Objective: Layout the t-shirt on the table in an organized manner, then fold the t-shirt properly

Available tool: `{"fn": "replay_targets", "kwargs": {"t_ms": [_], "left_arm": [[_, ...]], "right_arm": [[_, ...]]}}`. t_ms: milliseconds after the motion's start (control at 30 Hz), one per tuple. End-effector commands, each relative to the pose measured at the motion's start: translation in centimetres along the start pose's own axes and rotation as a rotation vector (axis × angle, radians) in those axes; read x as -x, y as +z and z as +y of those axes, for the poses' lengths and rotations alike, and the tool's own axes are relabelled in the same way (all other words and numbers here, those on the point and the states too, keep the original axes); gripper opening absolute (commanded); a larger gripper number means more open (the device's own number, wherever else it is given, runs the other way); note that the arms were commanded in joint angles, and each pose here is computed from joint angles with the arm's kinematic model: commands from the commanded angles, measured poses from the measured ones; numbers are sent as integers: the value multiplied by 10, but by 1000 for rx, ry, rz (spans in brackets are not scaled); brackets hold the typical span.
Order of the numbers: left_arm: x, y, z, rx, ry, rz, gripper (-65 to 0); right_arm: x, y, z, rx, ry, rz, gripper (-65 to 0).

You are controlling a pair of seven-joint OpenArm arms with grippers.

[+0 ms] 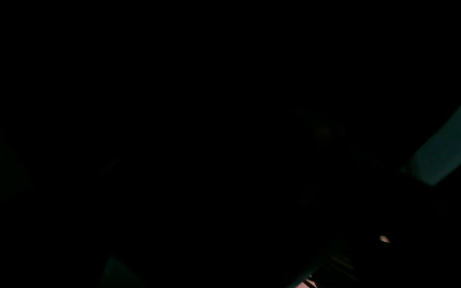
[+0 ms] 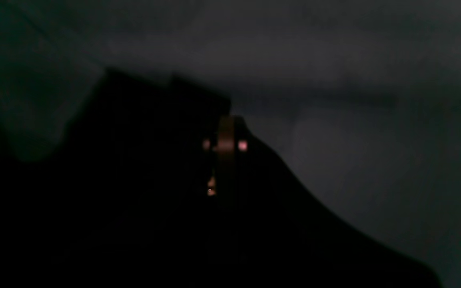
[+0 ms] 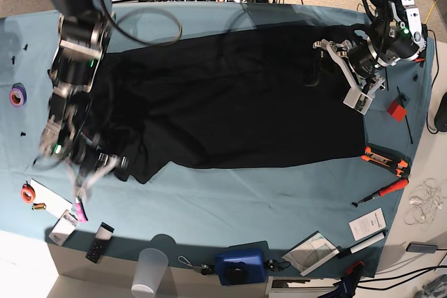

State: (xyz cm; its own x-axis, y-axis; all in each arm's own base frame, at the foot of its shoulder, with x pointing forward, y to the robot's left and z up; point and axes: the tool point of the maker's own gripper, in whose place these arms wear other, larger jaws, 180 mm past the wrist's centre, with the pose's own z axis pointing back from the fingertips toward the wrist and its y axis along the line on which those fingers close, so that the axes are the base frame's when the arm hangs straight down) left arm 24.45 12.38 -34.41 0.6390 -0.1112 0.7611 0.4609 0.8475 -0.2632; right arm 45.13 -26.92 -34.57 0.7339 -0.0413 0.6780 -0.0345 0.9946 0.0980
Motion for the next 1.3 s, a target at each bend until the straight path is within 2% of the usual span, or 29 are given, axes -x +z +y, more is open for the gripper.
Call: {"fn": "replay_targets", "kwargs": {"t_ms": [0, 167, 267, 400, 533, 633, 700, 767, 933, 1267], "left_arm": [[-13, 3, -1, 6, -12, -48, -208], [-13, 3, -1, 5, -12, -48, -208], [-18, 3, -1, 5, -13, -76, -208], [-19, 3, 0, 2, -16, -80, -208], [-19, 3, 0, 2, -16, -80, -208], [-19, 3, 0, 3, -16, -80, -208], [-19, 3, 0, 3, -16, -80, -208], [-19, 3, 0, 3, -15, -80, -208], [-19, 3, 0, 3, -15, -81, -208], [-20, 3, 0, 4, -15, -85, -208]], "right_arm": [[-41, 15, -3, 5, 19, -106, -650], [-86, 39, 2, 21, 67, -249, -650], [-95, 46, 4, 26, 82, -276, -650], [-81, 42, 1, 39, 86, -214, -650], [-59, 39, -2, 45, 109, -92, -650], [-49, 39, 2, 19, 153, -29, -501], [-48, 39, 2, 21, 155, -26, -447], [-46, 39, 1, 28, 150, -16, -447], [-48, 25, -13, 78, 65, -88, -448], [-3, -6, -19, 54, -34, 28, -448]]}}
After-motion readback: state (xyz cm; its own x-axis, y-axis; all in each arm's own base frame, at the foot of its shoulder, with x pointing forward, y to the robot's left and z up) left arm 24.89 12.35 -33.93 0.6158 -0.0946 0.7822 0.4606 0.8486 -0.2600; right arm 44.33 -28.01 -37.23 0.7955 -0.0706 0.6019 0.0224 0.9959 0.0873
